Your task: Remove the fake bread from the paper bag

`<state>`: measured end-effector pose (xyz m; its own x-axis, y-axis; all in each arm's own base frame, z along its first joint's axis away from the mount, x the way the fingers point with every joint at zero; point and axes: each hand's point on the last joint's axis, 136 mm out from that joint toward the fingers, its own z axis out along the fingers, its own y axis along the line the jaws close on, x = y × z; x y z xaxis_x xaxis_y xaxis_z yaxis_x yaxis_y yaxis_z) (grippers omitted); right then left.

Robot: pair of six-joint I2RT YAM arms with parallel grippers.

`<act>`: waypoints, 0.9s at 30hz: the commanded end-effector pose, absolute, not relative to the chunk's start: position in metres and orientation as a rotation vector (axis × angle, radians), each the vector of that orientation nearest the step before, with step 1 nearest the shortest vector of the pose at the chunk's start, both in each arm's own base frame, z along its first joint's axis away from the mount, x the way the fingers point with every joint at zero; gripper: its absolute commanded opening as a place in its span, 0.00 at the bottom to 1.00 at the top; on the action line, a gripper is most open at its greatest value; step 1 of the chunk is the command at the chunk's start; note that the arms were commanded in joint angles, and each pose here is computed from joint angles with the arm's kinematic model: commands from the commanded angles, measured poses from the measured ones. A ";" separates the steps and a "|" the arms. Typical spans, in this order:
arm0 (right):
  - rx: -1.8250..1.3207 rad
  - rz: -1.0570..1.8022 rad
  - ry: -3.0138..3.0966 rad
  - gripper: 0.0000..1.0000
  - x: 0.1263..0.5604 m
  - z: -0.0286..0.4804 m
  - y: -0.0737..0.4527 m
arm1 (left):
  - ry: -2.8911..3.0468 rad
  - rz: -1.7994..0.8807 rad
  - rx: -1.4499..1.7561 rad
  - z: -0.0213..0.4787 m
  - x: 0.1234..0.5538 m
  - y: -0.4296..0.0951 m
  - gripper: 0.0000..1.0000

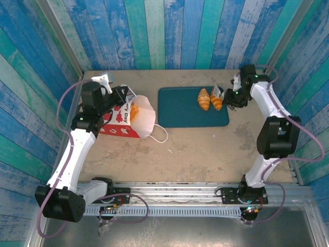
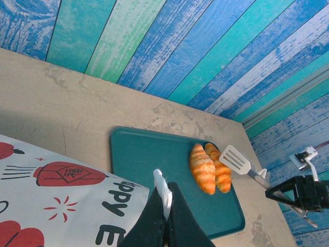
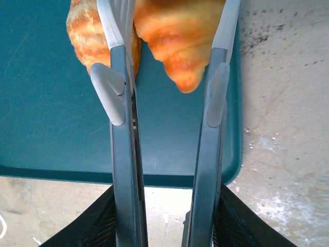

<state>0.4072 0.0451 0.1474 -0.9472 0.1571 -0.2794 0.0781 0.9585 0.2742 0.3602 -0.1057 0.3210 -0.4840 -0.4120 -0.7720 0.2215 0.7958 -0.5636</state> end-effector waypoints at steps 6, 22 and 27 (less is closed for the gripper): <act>-0.069 0.380 2.613 0.43 0.389 0.214 0.072 | 1.920 -0.688 -0.112 0.329 0.357 -0.100 0.00; -1.191 0.550 2.033 0.39 0.239 0.235 0.283 | 1.930 -0.455 -0.091 0.334 0.329 -0.071 0.00; -1.339 0.475 1.966 0.38 0.228 0.220 0.321 | 1.911 -0.365 -0.070 0.343 0.319 -0.060 0.00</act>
